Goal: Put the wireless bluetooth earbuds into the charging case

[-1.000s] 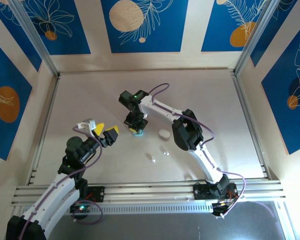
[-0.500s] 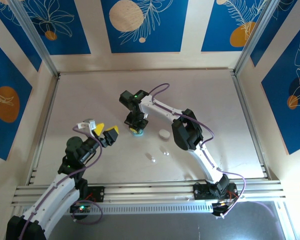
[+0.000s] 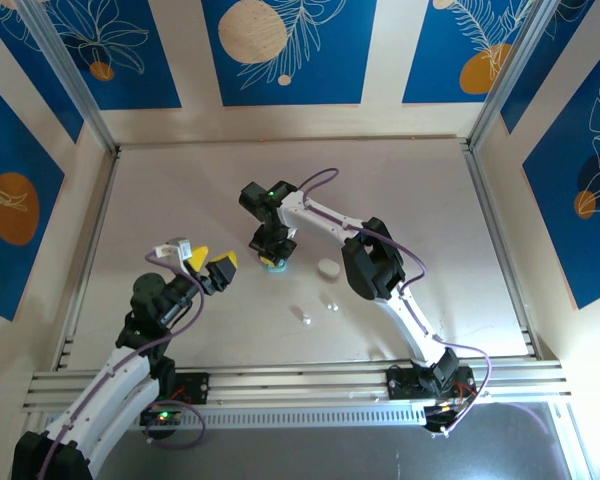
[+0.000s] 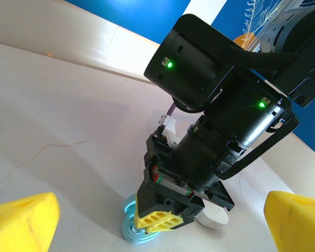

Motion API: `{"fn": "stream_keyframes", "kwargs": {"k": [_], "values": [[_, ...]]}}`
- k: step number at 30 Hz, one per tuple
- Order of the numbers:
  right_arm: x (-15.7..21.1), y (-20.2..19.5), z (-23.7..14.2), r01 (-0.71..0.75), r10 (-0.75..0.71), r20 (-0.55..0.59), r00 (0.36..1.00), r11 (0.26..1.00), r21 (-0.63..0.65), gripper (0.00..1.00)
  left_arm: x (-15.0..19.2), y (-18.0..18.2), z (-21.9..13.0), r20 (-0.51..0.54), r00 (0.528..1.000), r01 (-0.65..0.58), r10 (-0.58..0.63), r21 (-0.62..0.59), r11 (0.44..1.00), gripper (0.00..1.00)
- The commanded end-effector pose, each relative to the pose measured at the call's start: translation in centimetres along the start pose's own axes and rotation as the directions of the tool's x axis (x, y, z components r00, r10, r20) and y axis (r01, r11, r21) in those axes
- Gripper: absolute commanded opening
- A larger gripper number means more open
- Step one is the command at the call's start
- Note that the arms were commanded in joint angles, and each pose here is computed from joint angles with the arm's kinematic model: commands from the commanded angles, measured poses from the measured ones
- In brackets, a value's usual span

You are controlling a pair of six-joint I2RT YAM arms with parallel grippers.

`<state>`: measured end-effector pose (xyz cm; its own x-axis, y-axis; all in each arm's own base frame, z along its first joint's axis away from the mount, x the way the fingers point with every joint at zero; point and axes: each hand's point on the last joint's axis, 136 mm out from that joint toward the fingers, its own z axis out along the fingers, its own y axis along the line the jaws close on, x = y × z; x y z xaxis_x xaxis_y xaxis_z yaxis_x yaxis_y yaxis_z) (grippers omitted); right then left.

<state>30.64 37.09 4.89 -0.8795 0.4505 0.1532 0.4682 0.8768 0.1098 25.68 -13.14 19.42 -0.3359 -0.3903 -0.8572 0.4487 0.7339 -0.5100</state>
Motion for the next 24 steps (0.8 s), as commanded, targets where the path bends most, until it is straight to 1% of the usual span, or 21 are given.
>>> {"fn": "stream_keyframes", "kwargs": {"k": [1, 24], "values": [[0.08, -0.06, 0.41, -0.031, 0.032, -0.02, 0.999, 0.999, 0.013, 0.0, -0.4, -0.87, -0.13, 0.011, 1.0, -0.025, 0.025, 0.036, 0.999, 1.0], [0.08, -0.04, 1.08, -0.037, 0.038, -0.032, 0.999, 0.999, 0.018, 0.0, -0.48, -0.95, -0.15, 0.012, 1.0, -0.027, 0.026, 0.038, 0.999, 1.0]]}}
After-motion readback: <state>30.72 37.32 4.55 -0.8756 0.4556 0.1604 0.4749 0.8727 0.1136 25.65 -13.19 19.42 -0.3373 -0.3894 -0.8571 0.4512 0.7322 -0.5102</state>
